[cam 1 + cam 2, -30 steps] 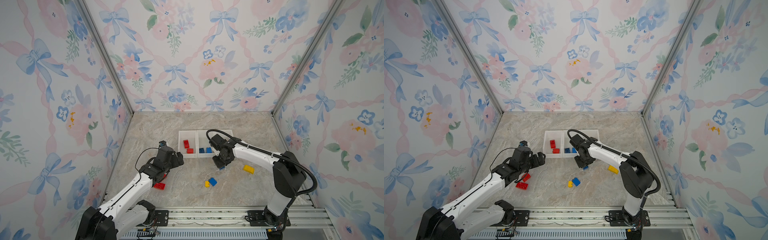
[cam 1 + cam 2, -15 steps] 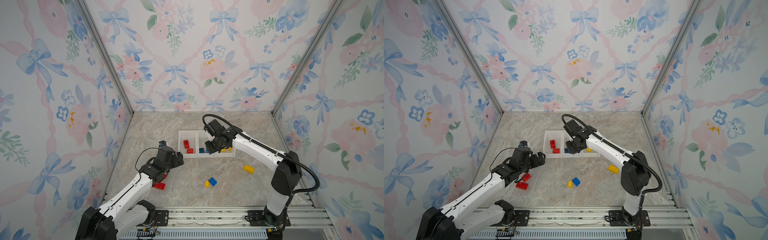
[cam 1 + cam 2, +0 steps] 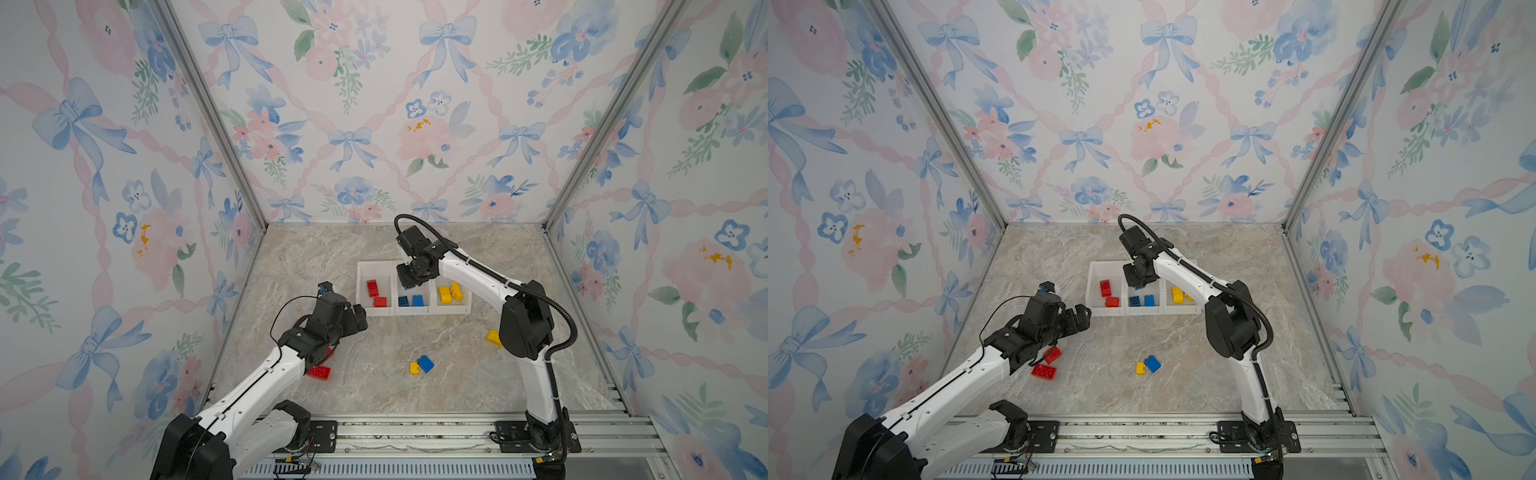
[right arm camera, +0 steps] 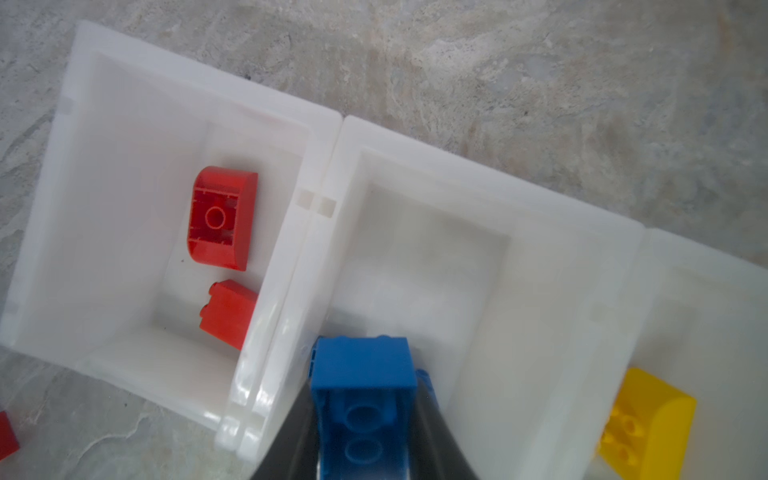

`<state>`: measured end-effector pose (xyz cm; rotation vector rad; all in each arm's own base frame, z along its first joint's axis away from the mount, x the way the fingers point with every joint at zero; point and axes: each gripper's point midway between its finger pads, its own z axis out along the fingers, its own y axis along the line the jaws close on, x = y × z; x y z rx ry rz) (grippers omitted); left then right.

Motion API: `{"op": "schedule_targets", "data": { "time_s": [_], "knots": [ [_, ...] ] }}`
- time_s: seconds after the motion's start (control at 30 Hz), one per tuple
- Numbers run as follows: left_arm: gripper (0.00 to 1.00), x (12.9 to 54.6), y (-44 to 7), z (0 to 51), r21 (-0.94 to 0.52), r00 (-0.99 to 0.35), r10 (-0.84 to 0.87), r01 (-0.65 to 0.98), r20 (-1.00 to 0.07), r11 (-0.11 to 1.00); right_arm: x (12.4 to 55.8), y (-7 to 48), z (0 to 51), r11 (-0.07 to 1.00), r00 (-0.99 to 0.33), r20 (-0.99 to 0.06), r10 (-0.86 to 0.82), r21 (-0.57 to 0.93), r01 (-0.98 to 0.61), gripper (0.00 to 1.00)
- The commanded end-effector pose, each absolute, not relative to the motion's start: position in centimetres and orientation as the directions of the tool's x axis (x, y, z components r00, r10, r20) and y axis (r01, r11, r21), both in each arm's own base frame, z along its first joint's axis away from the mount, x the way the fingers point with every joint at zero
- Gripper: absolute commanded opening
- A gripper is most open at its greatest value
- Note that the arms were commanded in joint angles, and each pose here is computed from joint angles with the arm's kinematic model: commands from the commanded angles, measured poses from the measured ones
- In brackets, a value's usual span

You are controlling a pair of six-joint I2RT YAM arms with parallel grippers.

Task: Sort the legos into containers by color
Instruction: 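Lift the blue brick with the right gripper over the middle bin, then open the right gripper to drop the blue brick into the middle bin, then move the right gripper to the yellow brick beside the bins and grasp it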

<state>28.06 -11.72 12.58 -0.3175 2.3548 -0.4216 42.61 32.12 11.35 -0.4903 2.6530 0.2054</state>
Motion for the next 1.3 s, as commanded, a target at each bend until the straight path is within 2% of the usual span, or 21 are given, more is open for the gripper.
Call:
{"op": "schedule_targets", "data": {
  "time_s": [0.0,0.2,0.4,0.53,0.93,1.27],
  "knots": [
    [0.98,28.0,-11.6,13.1,-0.399,-0.706,-0.352,-0.107,-0.615,0.911,44.5,32.2,11.1,0.941,-0.850,-0.456,-0.263,0.072,-0.330,0.28],
    [0.98,27.9,-11.6,13.1,-0.401,-0.705,-0.354,-0.107,-0.614,0.910,45.8,31.9,9.5,0.948,-0.863,-0.433,-0.262,0.052,-0.314,0.30],
    [0.98,27.9,-11.6,13.2,-0.405,-0.703,-0.358,-0.108,-0.615,0.908,45.8,31.3,9.1,0.952,-0.870,-0.421,-0.257,0.046,-0.303,0.53],
    [0.98,27.9,-11.5,13.2,-0.406,-0.702,-0.359,-0.109,-0.615,0.908,45.7,31.2,9.7,0.952,-0.868,-0.428,-0.254,0.047,-0.302,0.60],
    [0.98,27.7,-11.5,13.2,-0.411,-0.699,-0.367,-0.114,-0.614,0.905,44.3,30.2,13.0,0.952,-0.854,-0.463,-0.237,0.065,-0.299,0.63],
    [0.98,27.8,-11.5,13.3,-0.410,-0.698,-0.364,-0.111,-0.616,0.905,41.2,26.3,15.7,0.965,-0.866,-0.466,-0.182,0.085,-0.249,0.65]
  ]
}}
